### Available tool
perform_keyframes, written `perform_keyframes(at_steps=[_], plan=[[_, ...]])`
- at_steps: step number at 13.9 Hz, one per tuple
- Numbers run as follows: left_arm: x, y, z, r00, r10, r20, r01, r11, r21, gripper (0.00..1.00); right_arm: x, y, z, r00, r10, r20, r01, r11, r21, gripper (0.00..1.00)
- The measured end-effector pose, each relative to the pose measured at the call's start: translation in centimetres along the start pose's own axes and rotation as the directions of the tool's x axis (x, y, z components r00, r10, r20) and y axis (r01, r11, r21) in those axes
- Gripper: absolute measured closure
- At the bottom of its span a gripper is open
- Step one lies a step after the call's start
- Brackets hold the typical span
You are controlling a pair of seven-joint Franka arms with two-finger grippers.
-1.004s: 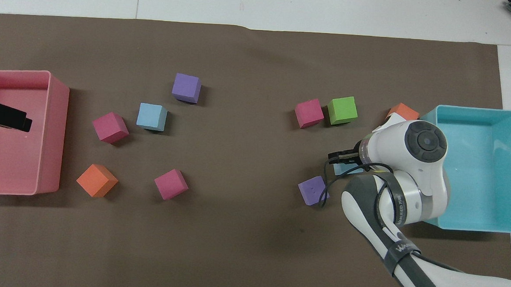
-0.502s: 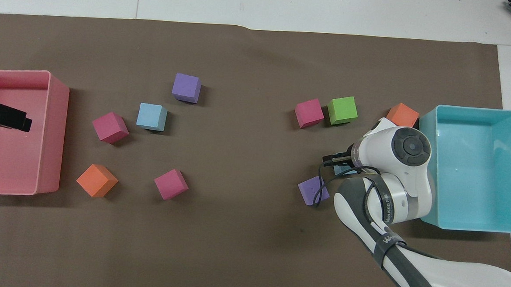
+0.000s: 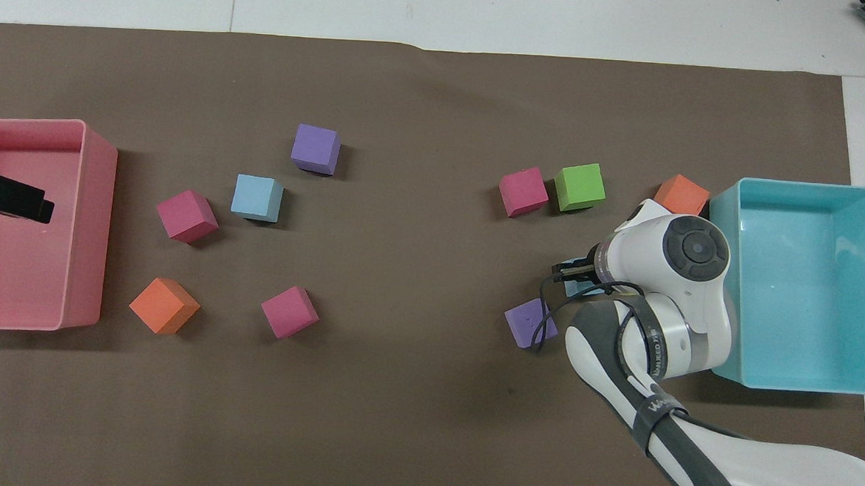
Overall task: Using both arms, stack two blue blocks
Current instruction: 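Reach the right gripper to the light blue cube and grasp it, then lift the light blue cube with the right gripper toward table center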
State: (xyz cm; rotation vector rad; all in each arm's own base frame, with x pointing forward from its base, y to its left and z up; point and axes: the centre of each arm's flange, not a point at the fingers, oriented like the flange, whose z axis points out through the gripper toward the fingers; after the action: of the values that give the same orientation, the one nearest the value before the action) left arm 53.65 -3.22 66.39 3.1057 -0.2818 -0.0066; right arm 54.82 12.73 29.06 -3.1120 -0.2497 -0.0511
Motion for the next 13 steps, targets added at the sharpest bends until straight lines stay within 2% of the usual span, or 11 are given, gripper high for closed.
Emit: perform_keyframes(at_steps=[4,10,13], plan=[[0.0,0.0,0.0,1.0,0.0,0.0,0.0,1.0,0.0,0.0,0.7,0.0,-1.3,1.0,0.0,0.018,0.0,1.0,-0.001,0.38],[0.0,0.0,0.0,1.0,0.0,0.0,0.0,1.0,0.0,0.0,2.5,-0.3,-9.4,0.998,-0.001,0.059,0.001,1.0,-0.006,0.39],[0.0,0.0,0.0,1.0,0.0,0.0,0.0,1.0,0.0,0.0,3.3,-1.1,-11.6,0.999,0.005,0.041,-0.005,1.0,-0.004,0.39]])
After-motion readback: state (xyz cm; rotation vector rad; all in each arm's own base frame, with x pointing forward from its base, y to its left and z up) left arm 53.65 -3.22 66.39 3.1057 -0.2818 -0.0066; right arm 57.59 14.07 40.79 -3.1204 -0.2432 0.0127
